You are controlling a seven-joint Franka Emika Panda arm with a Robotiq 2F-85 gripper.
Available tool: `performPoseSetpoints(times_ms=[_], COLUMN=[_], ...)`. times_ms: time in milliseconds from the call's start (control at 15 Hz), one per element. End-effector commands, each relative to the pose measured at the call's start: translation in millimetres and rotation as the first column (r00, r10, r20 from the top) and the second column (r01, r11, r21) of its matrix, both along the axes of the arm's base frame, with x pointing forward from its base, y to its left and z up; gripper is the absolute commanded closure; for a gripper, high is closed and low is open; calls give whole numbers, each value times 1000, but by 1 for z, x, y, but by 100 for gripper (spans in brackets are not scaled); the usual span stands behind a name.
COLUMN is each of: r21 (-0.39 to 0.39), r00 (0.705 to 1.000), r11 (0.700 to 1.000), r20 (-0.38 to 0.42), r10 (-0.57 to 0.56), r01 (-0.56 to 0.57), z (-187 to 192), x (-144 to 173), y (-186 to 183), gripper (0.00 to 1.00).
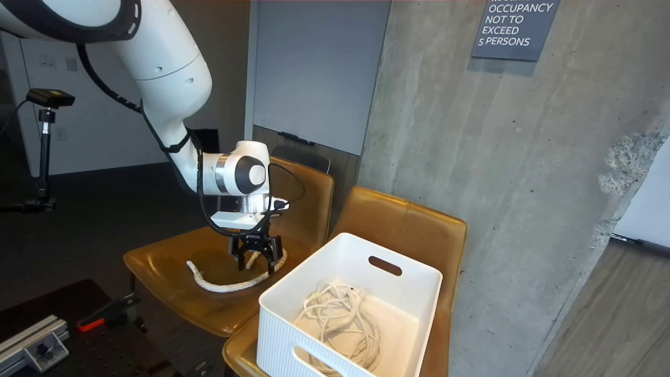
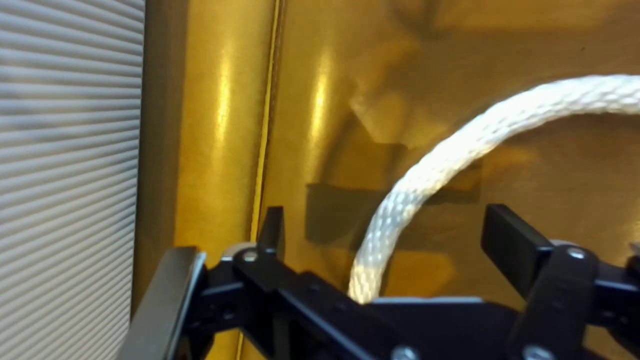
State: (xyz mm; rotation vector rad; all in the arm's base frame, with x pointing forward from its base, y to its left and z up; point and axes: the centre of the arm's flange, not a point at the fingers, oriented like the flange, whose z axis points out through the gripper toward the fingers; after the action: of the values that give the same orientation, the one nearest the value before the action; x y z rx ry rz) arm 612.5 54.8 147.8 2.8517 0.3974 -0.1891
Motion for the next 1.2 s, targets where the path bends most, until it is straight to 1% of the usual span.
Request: performPoseSetpoints(times_ms=[0,133,200,267,533,667,800,867,933,1000,1067,1133], r21=[-13,-16,-18,-21,-36,-39,-42,-43,-43,-42,-43,-46], r00=[1000,999,999,999,999,999,999,999,999,998,998,998], r11=[1000,999,999,999,999,999,999,999,999,999,999,999], r20=[-4,-15,-19,-25,-37,-40,-44,-48,-53,-55,-57,-57], r10=[-28,-29,-29,-27,-22,-17,-12,-9,-4,3,13,20], r01=[27,28,28,26,21,16,10,7,2,-5,-15,-23], z=[-30,-44,-50,-55,-51,-51,-53,-53,-51,-47,-40,-29], x=[21,24,26,27,30,28,25,23,21,18,16,14], y=[5,5,5,5,8,10,12,13,15,19,25,30], gripper=[0,0,10,28,55,73,86,95,99,100,100,97])
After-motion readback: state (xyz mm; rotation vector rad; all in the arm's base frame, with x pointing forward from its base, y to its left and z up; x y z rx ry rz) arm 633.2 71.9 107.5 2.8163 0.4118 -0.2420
